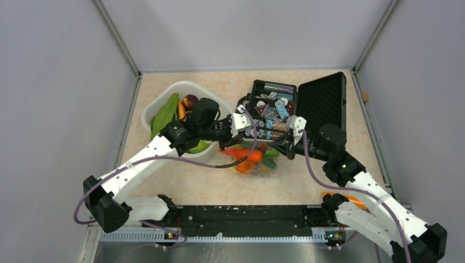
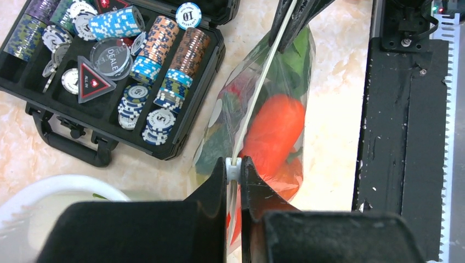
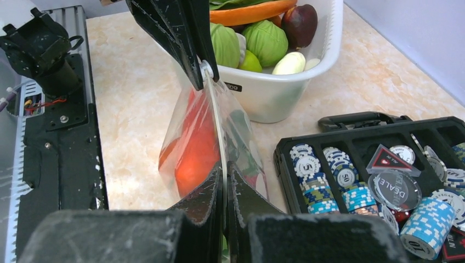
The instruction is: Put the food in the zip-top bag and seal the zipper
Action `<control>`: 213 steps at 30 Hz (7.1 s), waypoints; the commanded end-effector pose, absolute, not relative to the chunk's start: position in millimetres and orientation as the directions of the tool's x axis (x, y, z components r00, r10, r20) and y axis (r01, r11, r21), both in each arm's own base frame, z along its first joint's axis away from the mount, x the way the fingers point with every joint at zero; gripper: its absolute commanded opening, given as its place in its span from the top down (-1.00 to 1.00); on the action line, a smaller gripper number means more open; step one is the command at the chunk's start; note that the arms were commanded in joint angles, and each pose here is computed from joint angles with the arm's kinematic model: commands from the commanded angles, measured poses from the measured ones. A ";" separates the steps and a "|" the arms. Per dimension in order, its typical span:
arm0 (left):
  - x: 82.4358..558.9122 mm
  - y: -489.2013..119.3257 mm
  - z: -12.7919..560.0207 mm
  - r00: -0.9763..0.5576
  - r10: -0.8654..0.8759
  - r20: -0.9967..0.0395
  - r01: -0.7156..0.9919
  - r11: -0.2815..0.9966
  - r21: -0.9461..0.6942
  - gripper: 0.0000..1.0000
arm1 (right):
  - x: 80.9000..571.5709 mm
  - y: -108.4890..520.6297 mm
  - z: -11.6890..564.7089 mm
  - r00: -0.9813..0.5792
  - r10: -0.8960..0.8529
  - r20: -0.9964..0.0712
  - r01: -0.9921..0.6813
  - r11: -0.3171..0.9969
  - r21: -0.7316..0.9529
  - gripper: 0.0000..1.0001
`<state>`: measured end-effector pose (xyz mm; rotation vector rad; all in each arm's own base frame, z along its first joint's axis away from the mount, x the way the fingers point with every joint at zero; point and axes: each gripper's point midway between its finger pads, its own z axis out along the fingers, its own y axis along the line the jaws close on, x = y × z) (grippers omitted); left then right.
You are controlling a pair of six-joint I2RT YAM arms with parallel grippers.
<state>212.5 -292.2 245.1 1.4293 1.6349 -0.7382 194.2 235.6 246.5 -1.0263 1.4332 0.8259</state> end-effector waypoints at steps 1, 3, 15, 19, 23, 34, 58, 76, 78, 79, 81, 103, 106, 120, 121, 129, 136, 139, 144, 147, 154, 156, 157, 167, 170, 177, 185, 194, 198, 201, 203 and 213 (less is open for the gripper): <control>210.5 -288.8 258.4 -0.009 0.464 -0.886 0.979 0.184 0.086 1.00 | 194.0 238.8 258.4 0.053 -0.111 -0.992 -0.927 0.363 -0.091 1.00; 207.5 -293.4 262.7 -0.016 0.443 -0.896 0.983 0.169 0.065 1.00 | 194.1 240.1 260.8 0.041 -0.109 -0.993 -0.930 0.360 -0.078 0.70; 193.0 -319.9 288.9 -0.018 0.357 -0.934 0.999 0.045 -0.002 1.00 | 193.4 244.0 277.7 0.039 -0.190 -0.981 -0.950 0.298 -0.096 -0.31; 191.4 -324.9 290.9 -0.020 0.356 -0.934 0.999 0.030 -0.010 1.00 | 194.7 246.3 281.2 0.073 -0.206 -0.976 -0.953 0.273 -0.129 -0.25; 188.8 -329.5 292.2 -0.013 0.355 -0.935 1.000 0.014 -0.009 1.00 | 190.9 252.2 274.2 0.058 -0.257 -0.965 -0.972 0.205 -0.113 -0.11; 188.0 -335.4 285.7 -0.016 0.370 -0.929 1.000 0.008 -0.014 1.00 | 188.9 269.2 262.7 0.070 -0.283 -0.957 -0.984 0.138 -0.112 0.30; 192.3 -316.9 269.3 -0.008 0.436 -0.900 0.997 0.078 0.029 0.99 | 207.3 248.3 269.1 0.127 -0.308 -0.943 -0.929 0.297 -0.222 1.00; 205.9 -268.8 243.8 -0.086 0.523 -0.848 0.962 0.264 0.065 0.97 | 201.5 238.9 248.9 0.086 -0.329 -0.940 -0.925 0.323 -0.198 1.00; 206.4 -260.7 241.9 -0.094 0.536 -0.839 0.959 0.276 0.069 0.97 | 201.7 237.8 249.9 0.087 -0.326 -0.941 -0.922 0.331 -0.200 1.00; 207.3 -257.4 241.2 -0.098 0.538 -0.837 0.957 0.283 0.070 0.97 | 201.9 237.0 250.7 0.090 -0.324 -0.942 -0.920 0.336 -0.203 1.00; 208.3 -251.7 237.4 -0.108 0.543 -0.832 0.953 0.294 0.068 0.98 | 201.9 236.0 252.0 0.092 -0.323 -0.942 -0.917 0.342 -0.207 1.00; 203.2 -284.6 283.9 -0.051 0.412 -0.910 0.987 0.157 0.016 1.00 | 194.2 264.8 292.6 0.149 -0.309 -0.939 -0.969 0.144 -0.201 -0.28; 202.8 -286.0 284.9 -0.056 0.406 -0.912 0.987 0.157 0.009 1.00 | 193.9 273.1 290.0 0.138 -0.314 -0.939 -0.975 0.124 -0.185 -0.28; 205.1 -282.7 281.2 -0.068 0.412 -0.909 0.982 0.188 0.011 1.00 | 189.7 306.6 286.7 0.069 -0.276 -0.959 -0.977 0.178 -0.122 -0.27; 204.7 -282.2 282.4 -0.067 0.411 -0.909 0.982 0.189 0.013 1.00 | 191.7 307.3 282.5 0.065 -0.288 -0.956 -0.975 0.185 -0.122 -0.27; 202.9 -280.1 283.0 -0.060 0.403 -0.913 0.981 0.193 0.021 1.00 | 194.4 316.7 273.0 0.060 -0.308 -0.950 -0.974 0.189 -0.123 -0.17; 203.3 -279.2 283.2 -0.059 0.403 -0.913 0.980 0.198 0.024 1.00 | 199.1 317.4 267.8 0.063 -0.307 -0.950 -0.969 0.210 -0.132 0.32; 203.6 -278.8 282.3 -0.060 0.405 -0.912 0.979 0.201 0.025 1.00 | 200.3 316.2 265.2 0.061 -0.303 -0.951 -0.966 0.223 -0.133 0.37; 203.5 -277.9 281.6 -0.062 0.401 -0.914 0.978 0.209 0.025 1.00 | 198.2 313.0 257.2 0.058 -0.311 -0.949 -0.965 0.225 -0.133 0.36; 204.0 -277.6 283.6 -0.057 0.396 -0.917 0.977 0.212 0.031 1.00 | 198.9 311.8 257.1 0.064 -0.304 -0.950 -0.962 0.235 -0.140 0.53; 211.3 -272.5 275.3 -0.078 0.418 -0.905 0.964 0.263 0.038 1.00 | 202.9 306.8 263.3 0.090 -0.294 -0.952 -0.948 0.266 -0.172 1.00; 213.6 -267.3 270.4 -0.088 0.434 -0.897 0.956 0.289 0.046 1.00 | 205.4 303.1 263.5 0.094 -0.296 -0.950 -0.939 0.290 -0.183 1.00; 214.4 -264.3 268.5 -0.089 0.440 -0.893 0.952 0.301 0.054 1.00 | 206.7 300.7 263.1 0.094 -0.299 -0.950 -0.934 0.303 -0.188 1.00; 225.0 -222.1 248.1 -0.130 0.500 -0.856 0.882 0.453 0.131 1.00 | 204.4 295.3 255.6 0.087 -0.315 -0.945 -0.932 0.309 -0.189 1.00; 228.5 -207.0 237.2 -0.173 0.527 -0.832 0.859 0.494 0.134 0.99 | 203.7 294.8 256.5 0.090 -0.311 -0.946 -0.932 0.308 -0.190 1.00; 229.5 -185.0 232.9 -0.207 0.538 -0.817 0.820 0.552 0.155 0.92 | 203.3 294.4 255.5 0.090 -0.314 -0.945 -0.932 0.307 -0.190 1.00; 230.3 -188.3 243.8 -0.190 0.495 -0.848 0.812 0.565 0.148 -0.02 | 201.6 298.9 252.1 0.081 -0.310 -0.947 -0.941 0.288 -0.175 1.00; 245.4 -179.2 306.6 -0.048 0.269 -0.962 0.680 0.714 0.166 -0.97 | 219.8 296.3 252.1 0.065 -0.309 -0.949 -0.907 0.378 -0.186 1.00; 248.4 -166.8 323.9 0.001 0.175 -0.985 0.610 0.781 0.139 -0.97 | 239.2 291.0 256.0 0.047 -0.306 -0.951 -0.856 0.479 -0.196 1.00; 254.0 -158.5 322.3 -0.017 0.154 -0.988 0.561 0.819 0.118 -0.97 | 253.7 285.9 259.0 0.027 -0.292 -0.956 -0.809 0.556 -0.193 0.86; 258.6 -153.7 319.2 -0.041 0.140 -0.989 0.526 0.845 0.098 -0.97 | 259.9 282.6 258.1 0.012 -0.293 -0.956 -0.784 0.591 -0.191 0.30; 274.7 -132.4 316.0 -0.084 0.051 -0.995 0.393 0.920 0.014 -0.97 | 281.3 242.4 305.6 0.056 -0.172 -0.983 -0.582 0.794 -0.172 -0.29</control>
